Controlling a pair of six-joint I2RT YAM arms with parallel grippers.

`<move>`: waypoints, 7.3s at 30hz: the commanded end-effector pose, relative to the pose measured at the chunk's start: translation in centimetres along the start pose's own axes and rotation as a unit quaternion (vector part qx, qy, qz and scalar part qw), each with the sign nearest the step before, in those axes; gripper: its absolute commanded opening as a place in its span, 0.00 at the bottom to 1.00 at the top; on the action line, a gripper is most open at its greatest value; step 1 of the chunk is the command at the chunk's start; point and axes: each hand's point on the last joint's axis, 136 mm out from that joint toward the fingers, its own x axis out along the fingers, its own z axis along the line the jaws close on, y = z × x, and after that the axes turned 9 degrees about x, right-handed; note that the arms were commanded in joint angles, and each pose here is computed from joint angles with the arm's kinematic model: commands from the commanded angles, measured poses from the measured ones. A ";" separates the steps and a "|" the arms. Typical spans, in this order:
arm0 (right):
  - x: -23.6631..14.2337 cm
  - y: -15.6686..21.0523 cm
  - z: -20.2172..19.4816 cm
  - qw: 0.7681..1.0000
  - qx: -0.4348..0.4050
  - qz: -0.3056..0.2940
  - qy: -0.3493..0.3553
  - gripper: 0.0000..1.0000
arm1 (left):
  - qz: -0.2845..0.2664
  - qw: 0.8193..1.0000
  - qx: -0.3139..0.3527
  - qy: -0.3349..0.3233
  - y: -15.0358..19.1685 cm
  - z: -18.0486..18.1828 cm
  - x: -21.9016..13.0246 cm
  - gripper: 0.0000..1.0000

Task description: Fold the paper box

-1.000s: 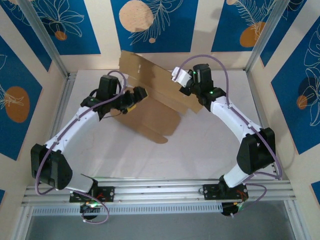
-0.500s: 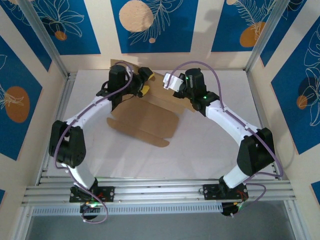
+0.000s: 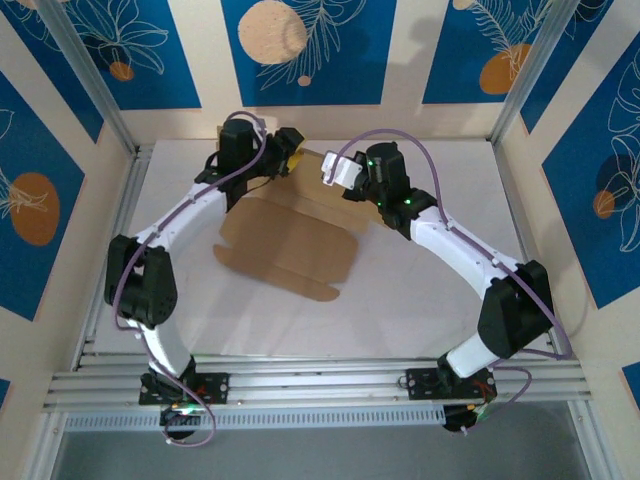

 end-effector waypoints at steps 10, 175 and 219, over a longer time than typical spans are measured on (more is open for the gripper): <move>-2.0 -2.5 0.7 0.999 -0.008 -0.026 -0.020 0.34 | -0.006 1.000 -0.012 -0.010 0.4 2.4 0.3 0.01; 3.2 15.8 10.1 0.670 0.739 0.054 -0.049 0.63 | -0.105 0.924 -0.317 -0.188 8.2 9.7 -10.5 0.00; 5.6 11.6 14.7 0.442 0.850 0.002 -0.287 0.38 | -0.115 0.903 -0.365 -0.197 6.7 12.2 -9.7 0.00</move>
